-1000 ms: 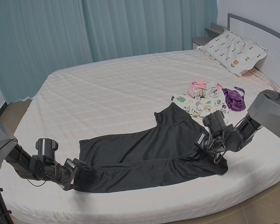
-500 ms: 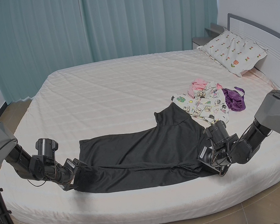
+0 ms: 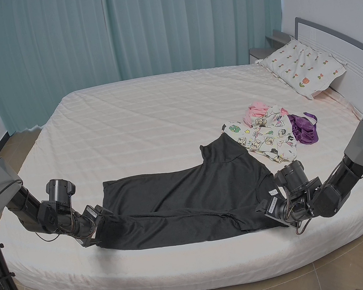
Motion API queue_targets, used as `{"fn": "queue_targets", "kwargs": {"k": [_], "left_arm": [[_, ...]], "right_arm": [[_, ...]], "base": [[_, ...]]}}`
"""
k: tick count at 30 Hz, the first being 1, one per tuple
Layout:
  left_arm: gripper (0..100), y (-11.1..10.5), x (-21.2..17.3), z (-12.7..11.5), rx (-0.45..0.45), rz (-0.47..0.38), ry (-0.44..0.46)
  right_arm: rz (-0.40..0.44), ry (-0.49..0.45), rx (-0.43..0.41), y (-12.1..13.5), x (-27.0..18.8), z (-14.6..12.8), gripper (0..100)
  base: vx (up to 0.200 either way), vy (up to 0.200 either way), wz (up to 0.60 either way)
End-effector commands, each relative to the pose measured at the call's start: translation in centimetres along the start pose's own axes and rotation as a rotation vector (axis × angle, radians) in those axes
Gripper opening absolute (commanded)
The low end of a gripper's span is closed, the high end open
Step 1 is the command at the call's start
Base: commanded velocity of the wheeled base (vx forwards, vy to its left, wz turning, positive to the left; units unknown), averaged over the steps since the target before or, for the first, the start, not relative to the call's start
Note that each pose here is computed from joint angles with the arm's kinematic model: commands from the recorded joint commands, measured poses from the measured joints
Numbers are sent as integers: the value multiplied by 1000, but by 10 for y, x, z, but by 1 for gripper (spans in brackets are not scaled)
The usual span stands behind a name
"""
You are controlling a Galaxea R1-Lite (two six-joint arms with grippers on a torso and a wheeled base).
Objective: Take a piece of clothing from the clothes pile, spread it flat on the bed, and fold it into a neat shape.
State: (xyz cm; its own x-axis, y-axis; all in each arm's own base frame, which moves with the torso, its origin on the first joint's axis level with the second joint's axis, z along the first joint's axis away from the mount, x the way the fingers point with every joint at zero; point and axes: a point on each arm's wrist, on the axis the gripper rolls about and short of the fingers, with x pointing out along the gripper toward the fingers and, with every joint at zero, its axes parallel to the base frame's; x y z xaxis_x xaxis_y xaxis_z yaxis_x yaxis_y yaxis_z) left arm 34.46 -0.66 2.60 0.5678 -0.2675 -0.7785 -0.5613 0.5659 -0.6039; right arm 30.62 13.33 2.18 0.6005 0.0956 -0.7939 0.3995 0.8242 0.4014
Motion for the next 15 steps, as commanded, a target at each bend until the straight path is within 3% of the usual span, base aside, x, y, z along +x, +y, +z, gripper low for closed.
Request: {"fn": "queue_targets", "kwargs": {"k": [1, 9, 15], "left_arm": [[100, 0, 0, 0, -1, 0, 0], [100, 0, 0, 0, -1, 0, 0], [100, 0, 0, 1, -4, -3, 1]], "right_arm": [[-16, -25, 20, -9, 2, 15, 100], [-51, -42, 17, -21, 21, 32, 100], [29, 18, 35, -18, 44, 39, 100]], "base": [[0, 0, 0], [0, 0, 0], [0, 0, 0]]}}
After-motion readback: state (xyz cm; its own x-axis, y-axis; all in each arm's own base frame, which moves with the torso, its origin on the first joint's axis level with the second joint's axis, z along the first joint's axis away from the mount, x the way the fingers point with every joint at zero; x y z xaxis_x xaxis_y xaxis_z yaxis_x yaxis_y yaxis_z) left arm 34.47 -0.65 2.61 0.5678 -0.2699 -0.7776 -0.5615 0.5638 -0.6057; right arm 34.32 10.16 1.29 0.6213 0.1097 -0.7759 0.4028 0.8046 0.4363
